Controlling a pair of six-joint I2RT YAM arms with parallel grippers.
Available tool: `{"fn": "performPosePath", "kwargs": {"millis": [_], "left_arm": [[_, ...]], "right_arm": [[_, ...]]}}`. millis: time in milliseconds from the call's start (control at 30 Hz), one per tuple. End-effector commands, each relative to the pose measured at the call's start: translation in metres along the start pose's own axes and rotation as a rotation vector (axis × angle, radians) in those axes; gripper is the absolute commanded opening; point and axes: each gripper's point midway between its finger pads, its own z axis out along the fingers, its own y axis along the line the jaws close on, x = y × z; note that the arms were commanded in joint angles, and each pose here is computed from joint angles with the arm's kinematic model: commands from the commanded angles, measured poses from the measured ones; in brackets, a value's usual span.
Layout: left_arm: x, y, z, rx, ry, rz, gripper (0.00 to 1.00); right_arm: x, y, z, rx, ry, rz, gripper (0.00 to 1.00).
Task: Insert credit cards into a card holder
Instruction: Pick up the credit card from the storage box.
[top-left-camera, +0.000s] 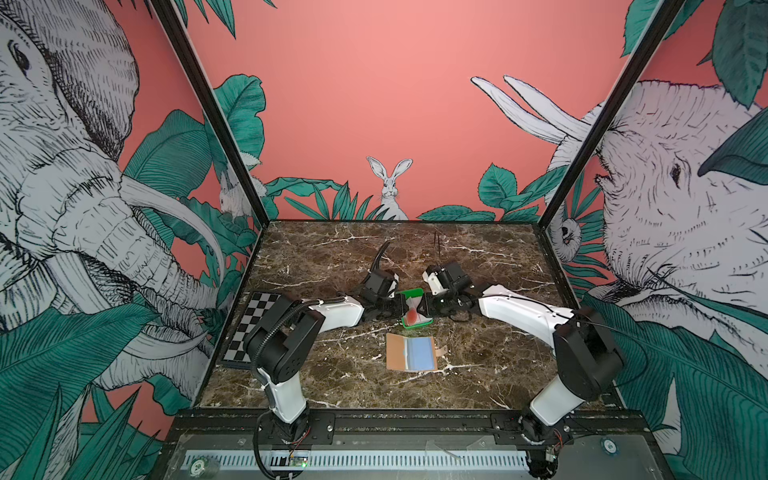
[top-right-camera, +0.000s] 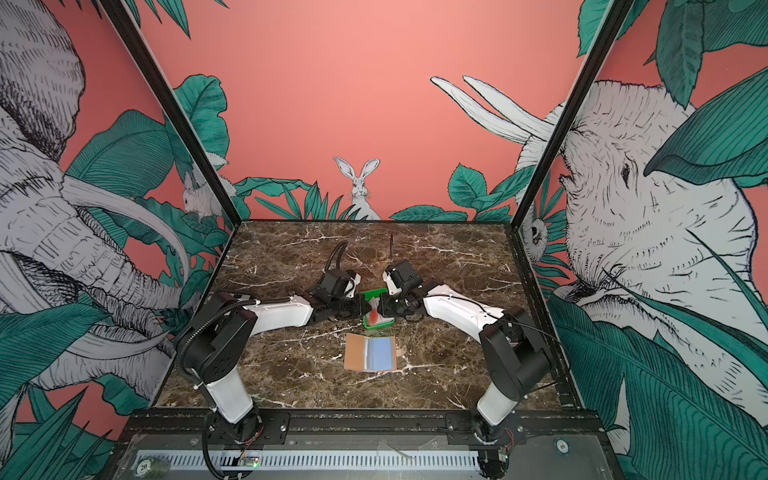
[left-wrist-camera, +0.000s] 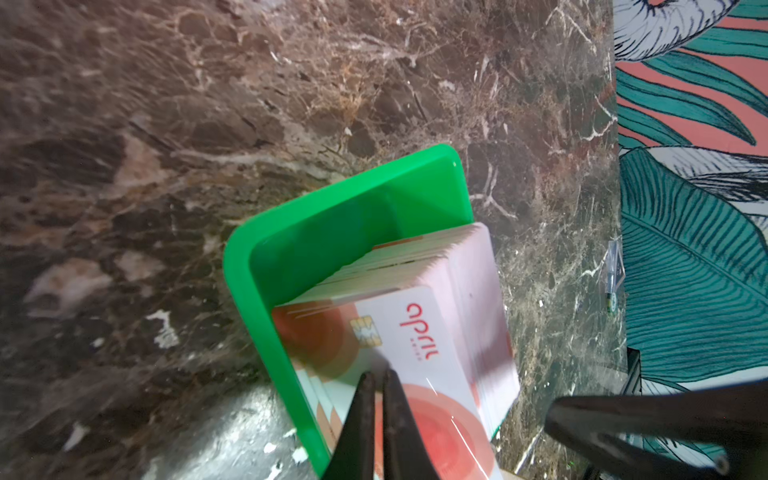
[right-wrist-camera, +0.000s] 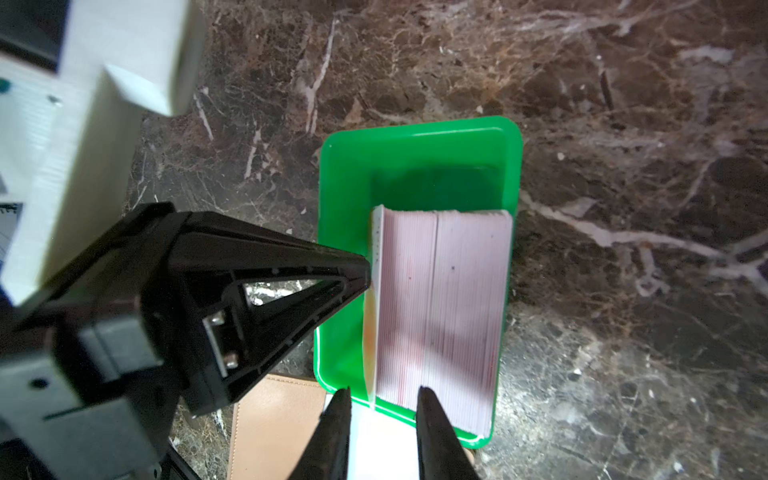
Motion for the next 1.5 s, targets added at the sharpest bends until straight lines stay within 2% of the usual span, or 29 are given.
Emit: {"fn": "performPosePath", "kwargs": {"millis": [0,500,933,1367,1467], "left_arm": [[0.006,0.011,0.004,-0.035,0.028,-0.023,0.10],[0.006,0.011,0.005,-0.032,0.023,-0.025,0.10],[0.003,0.008,0.004,-0.021,0.018,-0.028,0.09],[-0.004,-0.013,-0.042,0.001,-0.052,0.029,0.10],[0.000,-0.018,-0.053,0.037,-0.069,0.029,0.14]], "right_arm": [[-0.001,0.006,0.006,-0.034,-0.007,0.008,0.24],[0.006,0.005,0.025,-0.035,0.032,0.020,0.15],[0.009,0.000,0.027,0.002,0.027,0.033,0.00],[0.005,0.009,-0.012,-0.016,-0.058,0.039,0.00],[0.009,0.010,-0.020,-0.027,-0.070,0.045,0.00]]}}
